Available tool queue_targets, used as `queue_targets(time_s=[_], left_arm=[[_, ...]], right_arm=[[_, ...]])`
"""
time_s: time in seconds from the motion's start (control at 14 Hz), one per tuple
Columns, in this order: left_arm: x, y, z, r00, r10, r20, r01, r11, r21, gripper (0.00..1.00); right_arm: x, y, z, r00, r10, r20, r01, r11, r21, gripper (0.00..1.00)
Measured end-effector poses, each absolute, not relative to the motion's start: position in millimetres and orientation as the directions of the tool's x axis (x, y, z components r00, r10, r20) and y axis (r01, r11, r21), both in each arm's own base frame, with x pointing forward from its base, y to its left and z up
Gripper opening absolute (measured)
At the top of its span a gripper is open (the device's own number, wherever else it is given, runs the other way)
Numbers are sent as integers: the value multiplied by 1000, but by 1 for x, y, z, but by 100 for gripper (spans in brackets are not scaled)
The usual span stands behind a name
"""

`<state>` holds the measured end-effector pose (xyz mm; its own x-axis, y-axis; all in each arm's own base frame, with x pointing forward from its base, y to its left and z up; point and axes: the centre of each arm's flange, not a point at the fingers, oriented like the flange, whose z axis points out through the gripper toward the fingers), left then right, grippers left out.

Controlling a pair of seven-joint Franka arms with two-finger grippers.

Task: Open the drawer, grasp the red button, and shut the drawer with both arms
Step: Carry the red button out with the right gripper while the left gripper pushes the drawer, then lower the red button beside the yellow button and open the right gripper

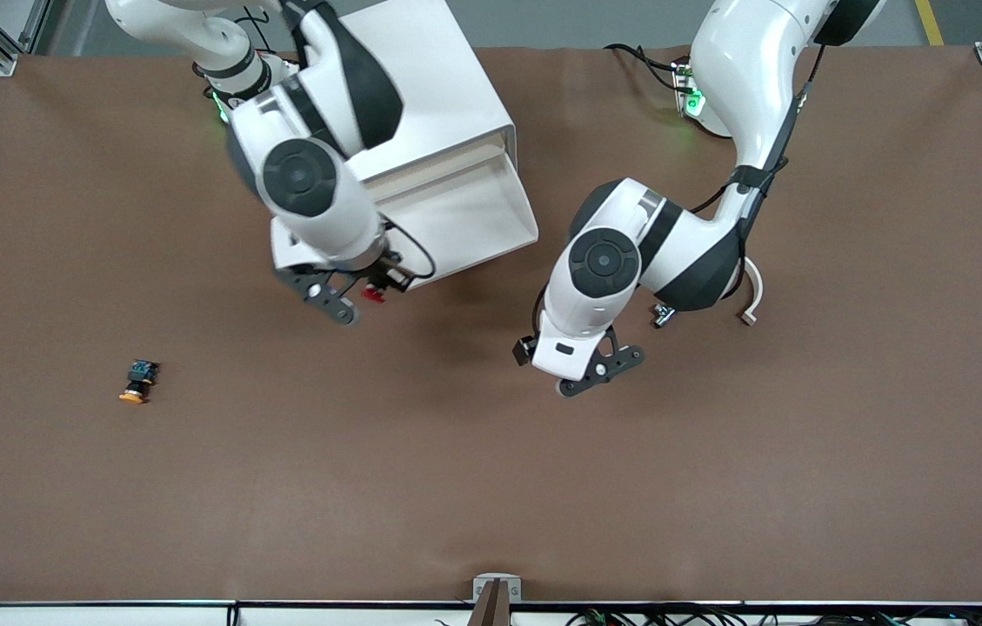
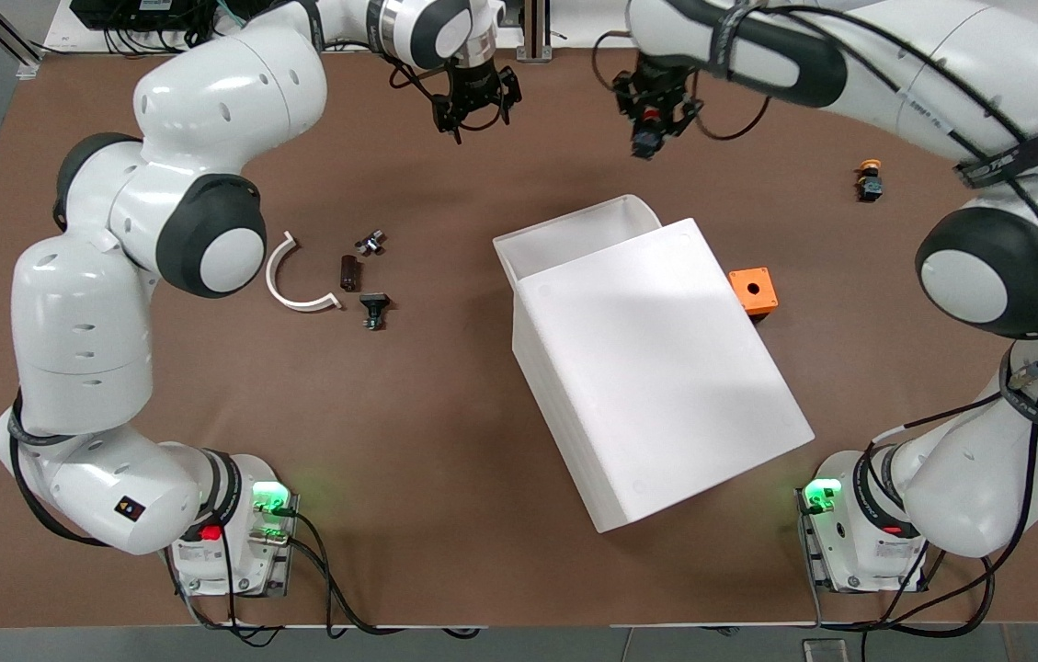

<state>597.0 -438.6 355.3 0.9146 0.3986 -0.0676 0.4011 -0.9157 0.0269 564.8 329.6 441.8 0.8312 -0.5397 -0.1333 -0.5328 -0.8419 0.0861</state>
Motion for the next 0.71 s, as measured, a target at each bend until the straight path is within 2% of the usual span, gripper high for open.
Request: queue_targets(time_s=[0.29, 0.71], left_arm=[[563, -480, 341, 939, 335, -80, 336, -942, 8, 100], [517, -524, 321, 949, 299, -97, 298, -954, -25, 100]], right_arm=[[609, 243, 411, 911, -403, -91, -399, -915, 57, 40], [647, 134, 339, 958, -283, -44, -281, -958, 47, 40]])
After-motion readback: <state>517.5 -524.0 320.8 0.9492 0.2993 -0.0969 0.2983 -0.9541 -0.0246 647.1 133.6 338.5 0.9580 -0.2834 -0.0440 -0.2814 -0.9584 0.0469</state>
